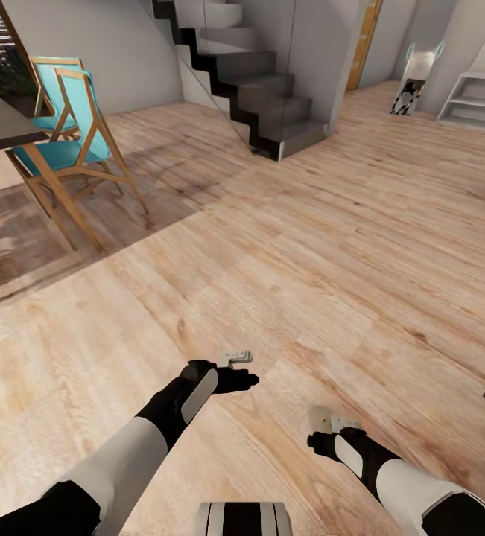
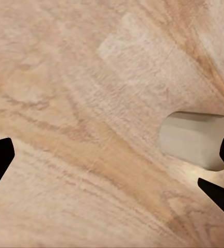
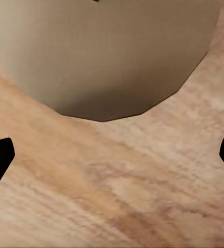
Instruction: Place each of the two pumpkins and all three candles from the living room inside a cabinet in the living room (use any cabinet), then make sure every cabinet is closed, and position the cauldron so it is next to a table in the living room.
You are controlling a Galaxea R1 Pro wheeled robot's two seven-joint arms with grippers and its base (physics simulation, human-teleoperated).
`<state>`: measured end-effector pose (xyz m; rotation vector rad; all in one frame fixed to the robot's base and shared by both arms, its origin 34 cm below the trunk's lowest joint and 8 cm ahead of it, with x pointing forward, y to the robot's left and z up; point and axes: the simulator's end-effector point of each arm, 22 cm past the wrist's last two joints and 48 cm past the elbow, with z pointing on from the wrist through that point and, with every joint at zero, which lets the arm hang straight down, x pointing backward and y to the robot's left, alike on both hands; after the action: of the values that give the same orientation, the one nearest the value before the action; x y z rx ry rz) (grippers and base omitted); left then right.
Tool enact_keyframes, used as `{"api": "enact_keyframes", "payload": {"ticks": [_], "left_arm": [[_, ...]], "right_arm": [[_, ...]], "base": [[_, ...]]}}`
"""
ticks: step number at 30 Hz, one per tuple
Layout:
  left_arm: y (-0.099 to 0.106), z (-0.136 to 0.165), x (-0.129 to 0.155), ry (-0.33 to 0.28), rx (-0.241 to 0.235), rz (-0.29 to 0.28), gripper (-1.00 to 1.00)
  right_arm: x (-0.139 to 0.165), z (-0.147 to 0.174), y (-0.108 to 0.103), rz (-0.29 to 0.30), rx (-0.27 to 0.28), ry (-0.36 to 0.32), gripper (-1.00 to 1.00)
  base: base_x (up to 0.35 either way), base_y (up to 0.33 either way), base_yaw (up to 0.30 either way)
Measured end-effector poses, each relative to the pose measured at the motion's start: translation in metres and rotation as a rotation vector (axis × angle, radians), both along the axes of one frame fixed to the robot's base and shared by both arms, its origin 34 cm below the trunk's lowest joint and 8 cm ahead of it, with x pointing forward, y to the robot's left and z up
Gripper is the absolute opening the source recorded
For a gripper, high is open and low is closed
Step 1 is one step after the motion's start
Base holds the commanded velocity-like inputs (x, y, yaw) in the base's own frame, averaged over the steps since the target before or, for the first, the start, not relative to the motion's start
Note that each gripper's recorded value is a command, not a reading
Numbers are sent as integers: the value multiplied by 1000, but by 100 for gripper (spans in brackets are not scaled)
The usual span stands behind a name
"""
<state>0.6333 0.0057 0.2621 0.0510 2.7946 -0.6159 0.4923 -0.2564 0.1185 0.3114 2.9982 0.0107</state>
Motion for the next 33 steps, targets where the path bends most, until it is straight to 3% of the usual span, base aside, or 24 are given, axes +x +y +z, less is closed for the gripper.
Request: {"api": "enact_keyframes", "payload": {"ticks": [11, 21, 33], "left_arm": [[-4, -3, -2, 7, -21, 0, 100], [-4, -3, -2, 8, -22, 0, 100], [-4, -3, -2, 8, -22, 0, 100]], "right_arm": [[-3, -4, 0, 0, 0, 8, 100], [-3, -3, 0, 0, 0, 8, 100], [-3, -4, 0, 0, 0, 9, 100]], "base": [[1, 0, 0], [264, 0, 0], [31, 0, 0]]}}
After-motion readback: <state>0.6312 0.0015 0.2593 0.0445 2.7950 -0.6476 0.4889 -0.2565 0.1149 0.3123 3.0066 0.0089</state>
